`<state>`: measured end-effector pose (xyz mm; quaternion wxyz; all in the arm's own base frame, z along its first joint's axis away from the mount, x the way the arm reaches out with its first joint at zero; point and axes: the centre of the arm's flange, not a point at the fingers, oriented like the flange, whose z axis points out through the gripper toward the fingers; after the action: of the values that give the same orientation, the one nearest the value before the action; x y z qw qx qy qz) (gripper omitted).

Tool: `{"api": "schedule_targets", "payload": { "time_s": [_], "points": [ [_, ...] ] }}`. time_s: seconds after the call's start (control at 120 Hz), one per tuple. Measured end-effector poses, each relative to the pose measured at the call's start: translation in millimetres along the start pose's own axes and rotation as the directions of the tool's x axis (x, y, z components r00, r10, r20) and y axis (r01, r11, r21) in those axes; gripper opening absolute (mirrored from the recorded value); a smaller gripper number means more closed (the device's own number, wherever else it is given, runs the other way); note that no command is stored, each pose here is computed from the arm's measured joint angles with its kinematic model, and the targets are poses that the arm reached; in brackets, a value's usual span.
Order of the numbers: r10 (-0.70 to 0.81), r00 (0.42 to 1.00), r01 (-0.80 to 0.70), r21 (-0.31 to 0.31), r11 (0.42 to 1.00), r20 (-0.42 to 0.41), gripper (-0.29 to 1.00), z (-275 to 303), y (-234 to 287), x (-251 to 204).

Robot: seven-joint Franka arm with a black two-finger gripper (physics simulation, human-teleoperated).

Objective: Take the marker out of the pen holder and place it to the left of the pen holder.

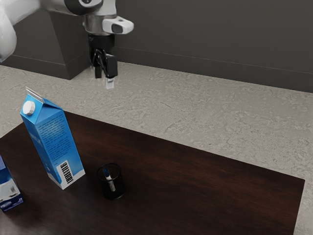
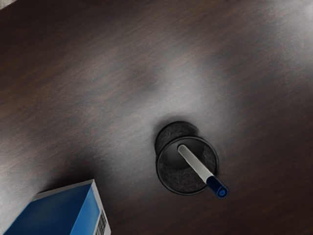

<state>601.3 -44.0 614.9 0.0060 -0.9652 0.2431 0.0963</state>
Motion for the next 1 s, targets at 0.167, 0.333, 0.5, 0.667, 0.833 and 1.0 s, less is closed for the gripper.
{"api": "schedule_targets", "payload": {
  "time_s": [0.167, 0.333, 0.5, 0.667, 0.833, 1.0],
  "points": [
    [0.204, 0.979, -0.205, 0.095, 0.974, 0.019, 0.7, -7, 106, 36],
    [0.266, 0.957, -0.279, 0.119, 0.953, 0.115, 0.7, 31, 133, 55],
    [0.262, 0.907, -0.29, 0.039, 0.956, 0.328, 0.7, 134, 119, 58],
    [0.254, 0.846, -0.261, -0.051, 0.964, 0.469, 0.7, 223, 94, 63],
    [0.226, 0.807, -0.21, -0.092, 0.973, 0.546, 0.7, 277, 67, 62],
    [0.219, 0.77, -0.199, -0.101, 0.975, 0.599, 0.7, 315, 64, 69]
  ]
}}
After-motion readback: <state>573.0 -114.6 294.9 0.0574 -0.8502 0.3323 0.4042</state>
